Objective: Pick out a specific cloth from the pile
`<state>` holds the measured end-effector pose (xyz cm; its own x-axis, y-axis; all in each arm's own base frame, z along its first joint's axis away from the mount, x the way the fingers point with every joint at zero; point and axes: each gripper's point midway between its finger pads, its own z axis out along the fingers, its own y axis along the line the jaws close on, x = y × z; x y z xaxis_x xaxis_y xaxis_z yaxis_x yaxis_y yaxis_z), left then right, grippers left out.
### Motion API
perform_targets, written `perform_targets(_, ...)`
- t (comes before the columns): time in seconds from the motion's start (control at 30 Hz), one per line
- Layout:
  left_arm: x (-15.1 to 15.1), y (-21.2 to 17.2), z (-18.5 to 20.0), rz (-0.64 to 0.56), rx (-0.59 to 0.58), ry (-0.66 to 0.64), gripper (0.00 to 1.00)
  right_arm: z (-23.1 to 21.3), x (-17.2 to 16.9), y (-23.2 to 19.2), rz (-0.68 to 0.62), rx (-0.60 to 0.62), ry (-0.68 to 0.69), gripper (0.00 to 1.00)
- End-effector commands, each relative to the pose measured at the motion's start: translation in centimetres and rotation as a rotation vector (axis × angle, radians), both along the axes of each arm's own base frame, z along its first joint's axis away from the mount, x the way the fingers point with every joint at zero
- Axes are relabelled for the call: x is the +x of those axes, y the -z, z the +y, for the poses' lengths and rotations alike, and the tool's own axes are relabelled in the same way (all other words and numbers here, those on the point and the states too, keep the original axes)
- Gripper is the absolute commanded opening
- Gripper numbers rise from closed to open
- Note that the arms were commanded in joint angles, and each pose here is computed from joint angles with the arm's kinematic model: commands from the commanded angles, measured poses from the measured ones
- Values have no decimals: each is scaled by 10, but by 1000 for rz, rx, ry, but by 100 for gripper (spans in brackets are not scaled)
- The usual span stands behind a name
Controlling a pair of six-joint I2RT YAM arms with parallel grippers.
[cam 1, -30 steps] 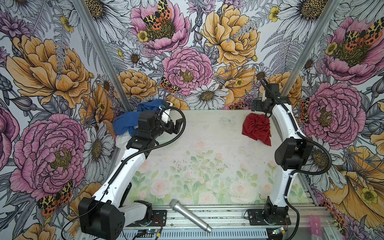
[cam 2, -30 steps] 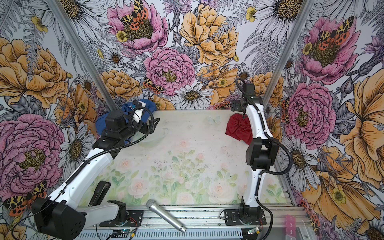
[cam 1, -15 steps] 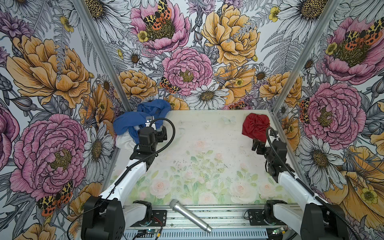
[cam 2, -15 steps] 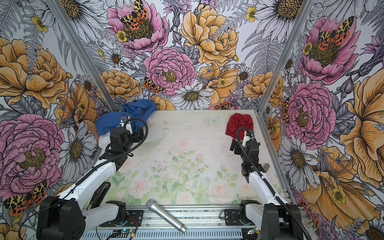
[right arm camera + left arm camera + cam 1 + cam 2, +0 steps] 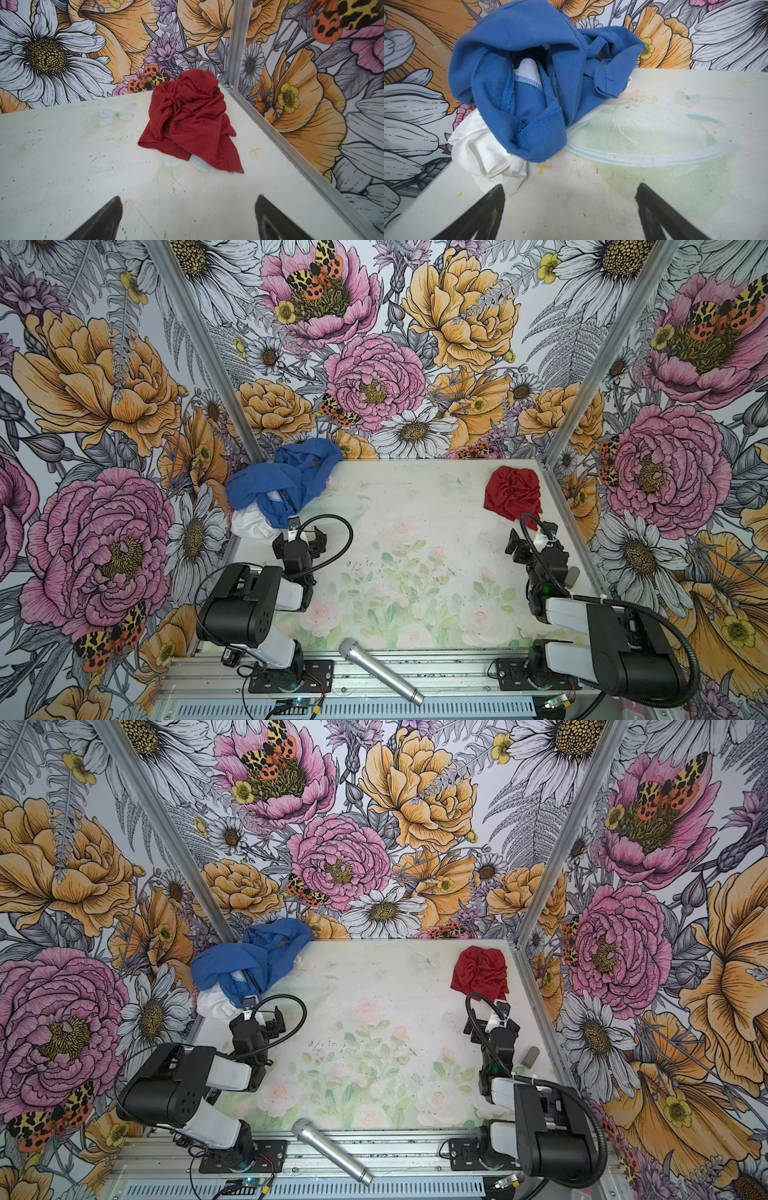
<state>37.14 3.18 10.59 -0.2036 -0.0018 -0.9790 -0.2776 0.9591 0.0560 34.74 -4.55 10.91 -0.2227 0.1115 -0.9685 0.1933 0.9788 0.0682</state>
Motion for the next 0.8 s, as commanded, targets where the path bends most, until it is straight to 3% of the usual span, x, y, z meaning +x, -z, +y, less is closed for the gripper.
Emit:
perform_targets(0.0,8,-35,-8,-138,-4,30,99,3,22,-24,-128,-9,-33,99)
perform_targets(0.2,22,-30,-3,-78,-18,10,99,6,33,-14,-94,-10,-60,100)
perform_targets(0.33,24,-29,-1,-67,-31,15,99,23,56,-2,44,-50,-128,100)
perform_targets(0.77,25,-29,-1,-67,-31,15,99,23,56,-3,42,-68,-108,99)
